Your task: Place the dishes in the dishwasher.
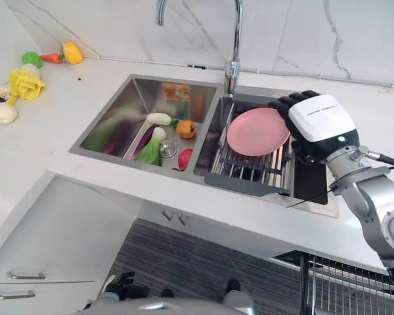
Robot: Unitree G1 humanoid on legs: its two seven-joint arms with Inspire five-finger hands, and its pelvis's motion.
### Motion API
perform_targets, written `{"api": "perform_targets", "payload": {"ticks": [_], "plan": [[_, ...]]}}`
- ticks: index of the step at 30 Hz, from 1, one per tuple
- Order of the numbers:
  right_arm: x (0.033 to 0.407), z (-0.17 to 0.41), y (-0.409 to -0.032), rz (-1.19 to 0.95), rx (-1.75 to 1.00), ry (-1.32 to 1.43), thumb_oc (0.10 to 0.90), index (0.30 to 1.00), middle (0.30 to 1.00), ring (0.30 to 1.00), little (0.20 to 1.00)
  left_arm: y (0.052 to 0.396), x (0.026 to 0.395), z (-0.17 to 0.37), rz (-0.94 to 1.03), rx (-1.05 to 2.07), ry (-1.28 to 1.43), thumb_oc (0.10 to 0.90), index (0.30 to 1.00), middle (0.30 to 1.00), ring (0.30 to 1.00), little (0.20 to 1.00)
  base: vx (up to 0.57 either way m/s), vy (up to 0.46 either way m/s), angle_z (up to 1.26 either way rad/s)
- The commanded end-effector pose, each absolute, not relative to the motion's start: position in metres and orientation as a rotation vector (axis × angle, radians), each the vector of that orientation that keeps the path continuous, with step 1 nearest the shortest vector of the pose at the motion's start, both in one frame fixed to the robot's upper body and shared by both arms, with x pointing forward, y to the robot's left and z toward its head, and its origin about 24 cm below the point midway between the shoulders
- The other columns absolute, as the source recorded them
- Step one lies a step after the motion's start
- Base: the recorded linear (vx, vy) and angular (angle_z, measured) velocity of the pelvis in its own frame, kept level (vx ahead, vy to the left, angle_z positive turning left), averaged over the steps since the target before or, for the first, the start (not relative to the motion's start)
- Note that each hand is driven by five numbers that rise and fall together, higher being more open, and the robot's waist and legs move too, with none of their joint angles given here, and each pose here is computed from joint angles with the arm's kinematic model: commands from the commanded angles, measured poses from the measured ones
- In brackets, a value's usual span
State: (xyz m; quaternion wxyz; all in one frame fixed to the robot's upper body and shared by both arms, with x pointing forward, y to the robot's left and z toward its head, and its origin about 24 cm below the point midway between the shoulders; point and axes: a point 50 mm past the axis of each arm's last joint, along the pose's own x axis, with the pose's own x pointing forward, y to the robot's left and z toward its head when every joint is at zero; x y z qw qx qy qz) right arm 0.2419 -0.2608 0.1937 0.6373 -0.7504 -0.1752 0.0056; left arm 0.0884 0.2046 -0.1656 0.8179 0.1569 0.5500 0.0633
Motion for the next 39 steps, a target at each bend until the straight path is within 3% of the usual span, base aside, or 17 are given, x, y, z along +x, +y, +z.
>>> {"api": "perform_targets", "payload": {"ticks": [1,13,20,21,22,23,32,39], "plan": [[0.245,0.218,-0.242,-0.011,-1.619,-0.55,0.8,0.9,0.9,0.9,0.9,0.216,0.07,-0.168,0.09,0.418,1.233,0.8,0.9,0.9,0.9,0.9,0.0,0.0,0.0],[0.274,0.179,-0.246,0.041,-1.725,-0.379,0.8,0.9,0.9,0.9,0.9,0.217,0.067,-0.168,0.064,0.443,1.242,0.8,0.9,0.9,0.9,0.9,0.0,0.0,0.0],[0.292,0.162,-0.25,-0.093,-1.829,-0.368,0.8,0.9,0.9,0.9,0.9,0.214,0.069,-0.168,0.064,0.478,1.234,0.8,0.9,0.9,0.9,0.9,0.0,-0.002,0.09],[0.293,0.158,-0.25,-0.12,-1.833,-0.369,0.758,0.836,0.836,0.836,0.836,0.213,0.07,-0.168,0.065,0.481,1.231,0.8,0.9,0.9,0.9,0.9,0.01,-0.006,0.12],[0.295,0.151,-0.251,-0.171,-1.85,-0.375,0.427,0.34,0.34,0.34,0.34,0.211,0.071,-0.168,0.066,0.491,1.224,0.8,0.9,0.9,0.9,0.9,0.01,-0.008,0.08],[0.296,0.141,-0.253,-0.212,-1.889,-0.372,0.4,0.3,0.3,0.3,0.3,0.208,0.073,-0.168,0.065,0.497,1.209,0.8,0.9,0.9,0.9,0.9,0.01,-0.007,0.03],[0.295,0.134,-0.256,-0.341,-1.896,-0.404,0.4,0.3,0.3,0.3,0.3,0.205,0.077,-0.167,0.075,0.519,1.179,0.8,0.9,0.9,0.9,0.9,0.0,-0.004,0.02],[0.269,0.184,-0.254,-0.628,-1.751,-0.669,0.4,0.3,0.3,0.3,0.3,0.204,0.078,-0.167,0.083,0.54,1.17,0.8,0.9,0.9,0.9,0.9,0.01,0.002,0.05]]}}
